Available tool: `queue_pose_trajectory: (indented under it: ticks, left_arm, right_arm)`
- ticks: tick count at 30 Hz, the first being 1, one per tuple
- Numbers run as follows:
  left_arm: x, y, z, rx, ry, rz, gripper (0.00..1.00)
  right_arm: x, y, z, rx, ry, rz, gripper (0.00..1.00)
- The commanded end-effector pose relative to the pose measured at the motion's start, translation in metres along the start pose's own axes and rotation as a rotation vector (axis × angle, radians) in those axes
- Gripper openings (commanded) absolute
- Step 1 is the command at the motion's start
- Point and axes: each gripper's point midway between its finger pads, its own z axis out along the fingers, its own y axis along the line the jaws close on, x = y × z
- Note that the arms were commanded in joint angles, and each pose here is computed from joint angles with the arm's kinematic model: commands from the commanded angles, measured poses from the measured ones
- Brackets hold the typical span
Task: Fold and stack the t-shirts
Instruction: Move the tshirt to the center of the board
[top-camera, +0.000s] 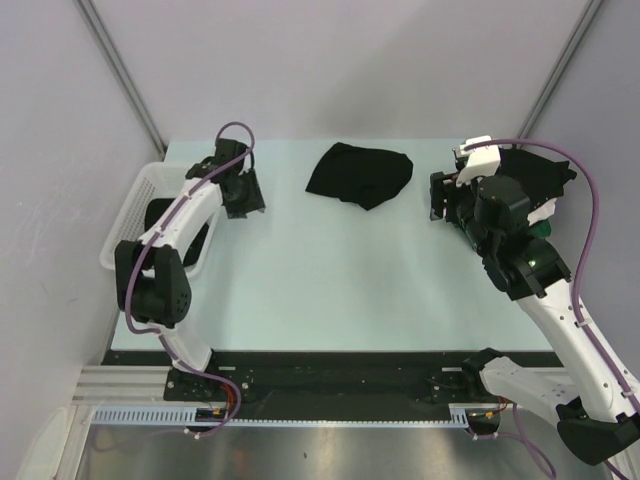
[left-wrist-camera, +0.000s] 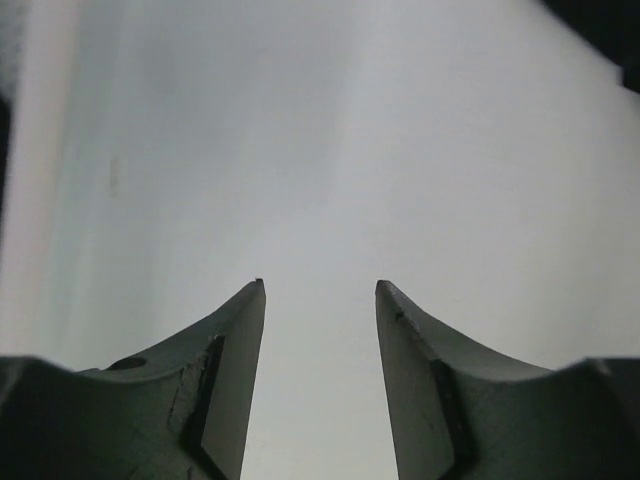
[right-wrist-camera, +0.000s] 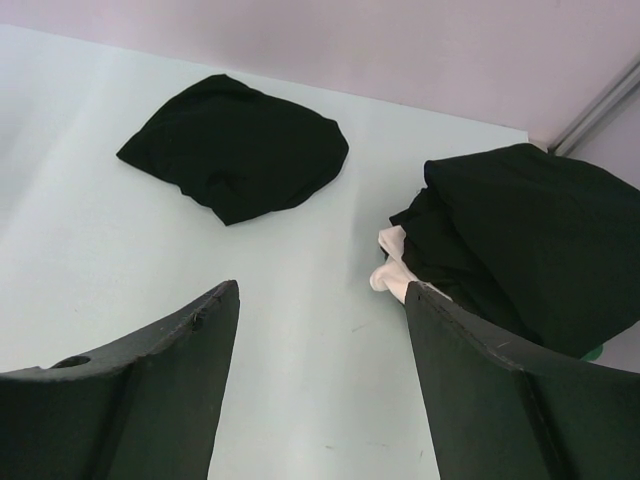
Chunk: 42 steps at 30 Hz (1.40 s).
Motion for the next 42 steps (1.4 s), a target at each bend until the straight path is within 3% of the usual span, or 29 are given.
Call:
queue_pose_trajectory:
  ticks: [1, 8, 12, 18, 42]
  left_arm:
    - [-0.036, -0.085, -0.008, 0.284, -0.086, 0.089, 0.54]
    - [-0.060, -0.168, 0.018, 0.403, -0.108, 0.171, 0.56]
    - [-0.067, -0.196, 0.055, 0.425, -0.075, 0.157, 0.56]
    - [-0.094, -0.226, 0.082, 0.483, -0.133, 0.097, 0.57]
    - [-0.091, -0.192, 0.157, 0.392, -0.111, 0.052, 0.56]
  right_arm:
    - [-0.003, 0.000, -0.004, -0.012, -0.013, 0.004, 0.72]
    - [0.007, 0.000, -0.015, -0.024, 0.024, 0.031, 0.73]
    - [0.012, -0.002, -0.022, -0.024, 0.042, 0.037, 0.73]
    - [0.018, -0.009, -0.028, -0.001, 0.062, 0.020, 0.73]
    - [0.039, 0.002, -0.017, -0.022, 0.157, 0.021, 0.73]
